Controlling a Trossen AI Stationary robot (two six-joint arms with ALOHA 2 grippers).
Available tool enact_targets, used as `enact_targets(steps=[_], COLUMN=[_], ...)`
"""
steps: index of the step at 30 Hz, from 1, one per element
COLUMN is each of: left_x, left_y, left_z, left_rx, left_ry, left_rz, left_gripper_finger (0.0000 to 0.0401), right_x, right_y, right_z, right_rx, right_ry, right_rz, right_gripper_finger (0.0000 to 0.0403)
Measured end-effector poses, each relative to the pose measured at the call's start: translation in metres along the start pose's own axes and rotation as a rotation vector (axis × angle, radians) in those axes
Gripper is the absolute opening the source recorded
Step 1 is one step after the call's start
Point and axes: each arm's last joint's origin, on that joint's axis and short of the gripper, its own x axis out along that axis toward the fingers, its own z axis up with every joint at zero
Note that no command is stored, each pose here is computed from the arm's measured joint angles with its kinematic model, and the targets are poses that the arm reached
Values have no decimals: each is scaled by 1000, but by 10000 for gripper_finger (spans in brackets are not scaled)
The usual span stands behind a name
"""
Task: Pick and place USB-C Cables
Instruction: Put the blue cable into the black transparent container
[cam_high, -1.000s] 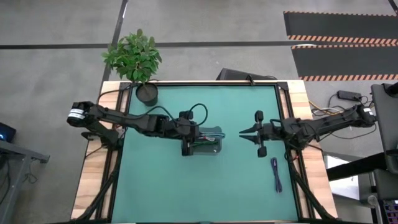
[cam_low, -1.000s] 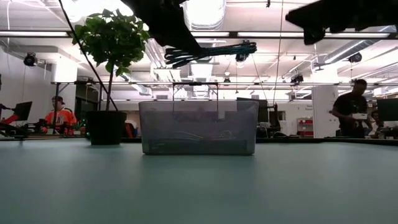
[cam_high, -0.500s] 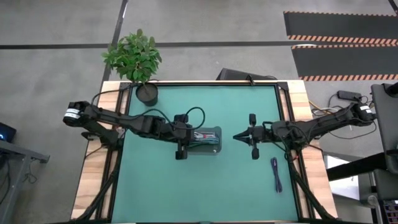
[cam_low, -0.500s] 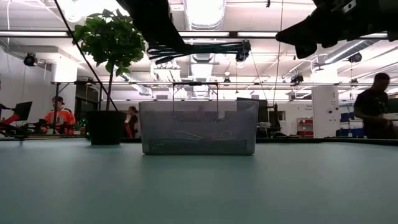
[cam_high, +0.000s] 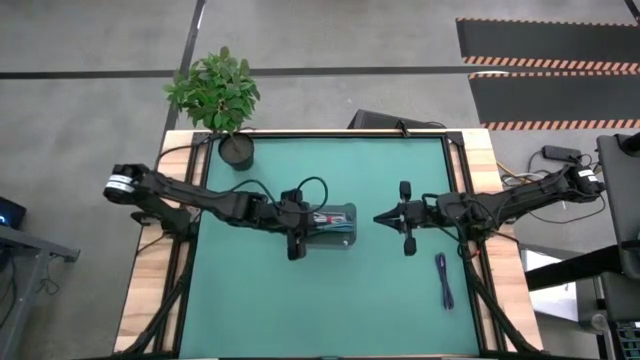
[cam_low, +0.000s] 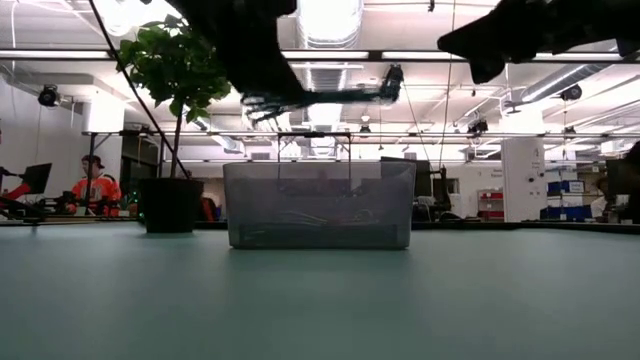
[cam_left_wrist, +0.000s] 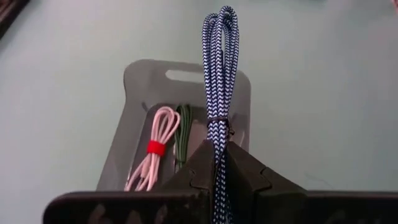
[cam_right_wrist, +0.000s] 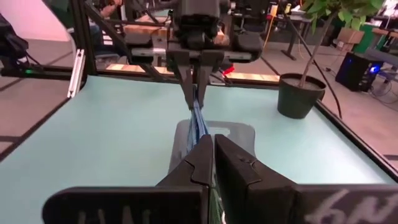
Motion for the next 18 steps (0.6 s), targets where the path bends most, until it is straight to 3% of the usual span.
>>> enact_targets(steps=[18], left_x=[11], left_y=[3], left_z=[-11], left_rx=[-20], left_ry=[10], left_rz=[17], left_gripper_finger=[7], right_x=[0], right_y=[0], right_z=[-4], right_rx=[-2], right_ry=[35], right_rz=[1], right_gripper_finger=[9])
